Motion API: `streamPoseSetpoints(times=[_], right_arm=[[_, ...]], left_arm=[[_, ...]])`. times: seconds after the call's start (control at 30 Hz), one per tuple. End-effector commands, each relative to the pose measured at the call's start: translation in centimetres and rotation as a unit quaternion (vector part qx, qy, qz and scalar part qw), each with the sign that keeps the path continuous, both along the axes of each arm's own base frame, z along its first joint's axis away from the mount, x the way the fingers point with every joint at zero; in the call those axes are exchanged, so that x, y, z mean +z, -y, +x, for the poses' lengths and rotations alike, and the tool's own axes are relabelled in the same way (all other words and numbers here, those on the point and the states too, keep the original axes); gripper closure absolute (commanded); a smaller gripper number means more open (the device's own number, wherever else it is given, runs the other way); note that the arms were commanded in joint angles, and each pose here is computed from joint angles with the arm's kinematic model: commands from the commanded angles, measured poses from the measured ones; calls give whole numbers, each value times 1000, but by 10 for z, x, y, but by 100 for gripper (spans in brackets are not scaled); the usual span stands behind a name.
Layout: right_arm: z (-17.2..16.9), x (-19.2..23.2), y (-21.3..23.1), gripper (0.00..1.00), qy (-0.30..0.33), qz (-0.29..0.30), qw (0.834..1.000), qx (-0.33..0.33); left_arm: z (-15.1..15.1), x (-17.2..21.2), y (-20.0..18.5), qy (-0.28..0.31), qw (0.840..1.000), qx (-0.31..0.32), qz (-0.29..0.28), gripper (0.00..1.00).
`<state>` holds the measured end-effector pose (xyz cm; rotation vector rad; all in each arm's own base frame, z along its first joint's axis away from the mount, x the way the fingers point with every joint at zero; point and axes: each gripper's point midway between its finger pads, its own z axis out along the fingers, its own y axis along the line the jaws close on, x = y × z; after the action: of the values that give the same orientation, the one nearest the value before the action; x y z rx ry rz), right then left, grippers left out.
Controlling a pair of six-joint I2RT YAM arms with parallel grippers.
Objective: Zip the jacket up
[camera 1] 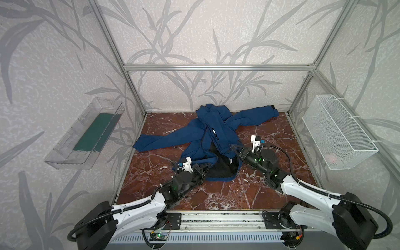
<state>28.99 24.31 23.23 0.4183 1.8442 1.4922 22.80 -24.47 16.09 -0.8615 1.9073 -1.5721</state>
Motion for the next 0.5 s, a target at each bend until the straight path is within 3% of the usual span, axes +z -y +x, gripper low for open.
streamPoseSetpoints(times=[0.0,0.13,0.3,0.47], right_arm=[[-3,13,8,99,21,13,1000,-11],[-5,9,13,99,18,6,1000,-16],[-6,13,16,99,23,3,1000,-20],[-6,14,16,99,23,3,1000,-20]], left_arm=[[-3,3,19,12,999,-40,-28,100],[-3,0,34,28,996,-66,-48,100],[-4,-3,43,40,994,-75,-76,91],[-7,-14,43,34,996,-69,-47,74]])
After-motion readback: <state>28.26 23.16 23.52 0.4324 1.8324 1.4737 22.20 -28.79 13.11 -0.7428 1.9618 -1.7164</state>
